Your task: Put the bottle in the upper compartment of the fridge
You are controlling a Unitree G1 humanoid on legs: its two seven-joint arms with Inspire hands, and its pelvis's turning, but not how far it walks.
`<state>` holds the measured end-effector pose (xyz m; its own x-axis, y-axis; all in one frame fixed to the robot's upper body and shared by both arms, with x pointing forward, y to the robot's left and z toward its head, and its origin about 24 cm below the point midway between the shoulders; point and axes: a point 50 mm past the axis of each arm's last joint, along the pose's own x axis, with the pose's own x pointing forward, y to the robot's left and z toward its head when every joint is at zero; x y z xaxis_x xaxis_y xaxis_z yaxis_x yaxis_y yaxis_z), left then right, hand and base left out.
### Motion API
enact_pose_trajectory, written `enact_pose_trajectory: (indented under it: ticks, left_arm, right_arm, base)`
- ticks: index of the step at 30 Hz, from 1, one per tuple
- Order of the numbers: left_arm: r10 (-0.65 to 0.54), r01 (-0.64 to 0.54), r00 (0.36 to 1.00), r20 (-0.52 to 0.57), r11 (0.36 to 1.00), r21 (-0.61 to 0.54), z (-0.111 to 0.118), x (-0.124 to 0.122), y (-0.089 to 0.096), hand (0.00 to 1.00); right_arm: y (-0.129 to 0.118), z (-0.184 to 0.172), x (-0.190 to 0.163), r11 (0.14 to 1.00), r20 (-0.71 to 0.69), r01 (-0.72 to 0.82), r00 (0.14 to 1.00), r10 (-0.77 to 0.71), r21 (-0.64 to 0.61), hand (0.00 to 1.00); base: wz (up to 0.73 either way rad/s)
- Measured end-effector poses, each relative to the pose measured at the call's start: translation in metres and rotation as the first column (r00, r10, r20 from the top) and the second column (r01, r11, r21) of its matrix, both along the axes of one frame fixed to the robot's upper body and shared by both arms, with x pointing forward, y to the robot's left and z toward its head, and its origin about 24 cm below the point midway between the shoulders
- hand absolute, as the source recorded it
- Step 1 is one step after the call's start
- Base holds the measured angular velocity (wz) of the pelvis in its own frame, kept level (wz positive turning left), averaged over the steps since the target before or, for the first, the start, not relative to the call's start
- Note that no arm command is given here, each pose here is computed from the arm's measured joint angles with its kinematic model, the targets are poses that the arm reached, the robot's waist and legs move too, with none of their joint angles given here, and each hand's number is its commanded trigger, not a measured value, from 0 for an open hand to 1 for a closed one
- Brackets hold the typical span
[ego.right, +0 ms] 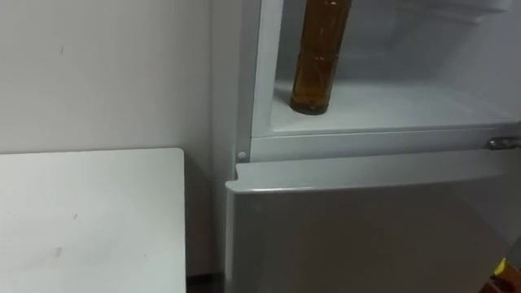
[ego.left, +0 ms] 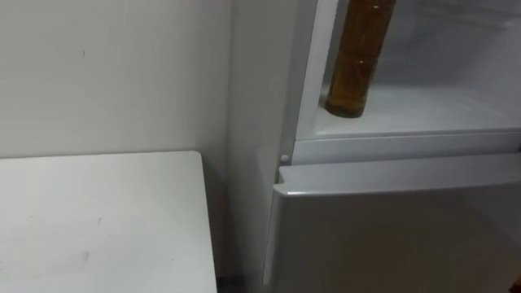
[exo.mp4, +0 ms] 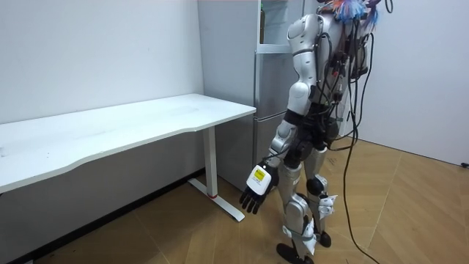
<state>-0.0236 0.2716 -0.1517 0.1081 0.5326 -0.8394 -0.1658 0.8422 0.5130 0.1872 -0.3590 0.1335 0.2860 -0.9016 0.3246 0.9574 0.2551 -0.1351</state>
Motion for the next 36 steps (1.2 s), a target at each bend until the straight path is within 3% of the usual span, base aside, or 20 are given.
enact_pose_trajectory:
  ticks: [3,5,7,10,16,29,36]
  left_arm:
    - [0.004,-0.004,1.0,-0.016,1.0,-0.007,-0.001,-0.005,-0.002,0.0]
    - [0.005,-0.005,1.0,-0.025,1.0,-0.011,-0.002,-0.007,-0.002,0.0]
    - [0.002,-0.003,0.999,-0.034,1.0,-0.012,-0.002,-0.007,-0.002,0.0]
    - [-0.032,0.031,0.998,-0.057,0.999,-0.018,-0.003,-0.01,-0.002,0.0]
    - [-0.049,0.048,0.997,-0.056,0.999,-0.016,-0.003,-0.007,-0.004,0.0]
    - [-0.048,0.047,0.997,-0.056,0.999,-0.009,-0.003,-0.007,-0.004,0.0]
    - [-0.08,0.08,0.996,-0.043,0.997,-0.008,-0.003,0.001,-0.003,0.0]
  right_arm:
    - [0.004,0.01,0.001,0.998,0.006,-0.057,0.998,0.058,-0.016,0.0]
    - [0.01,0.035,-0.001,0.991,0.077,-0.091,0.992,0.098,-0.094,0.0]
    - [0.025,0.079,0.002,0.957,0.203,-0.136,0.961,0.19,-0.255,0.0]
    - [0.036,0.108,-0.002,0.91,0.295,-0.165,0.911,0.289,-0.381,0.0]
    - [0.066,0.14,-0.011,0.767,0.32,-0.218,0.815,0.484,-0.604,0.0]
    - [0.082,0.142,-0.006,0.656,0.204,-0.384,0.743,0.637,-0.65,0.0]
    - [0.097,0.133,0.008,0.556,0.114,-0.555,0.637,0.763,-0.619,0.0]
  base:
    - [-0.04]
    - [0.0]
    - [0.0]
    - [0.08]
    - [0.01]
    - [0.0]
    - [0.0]
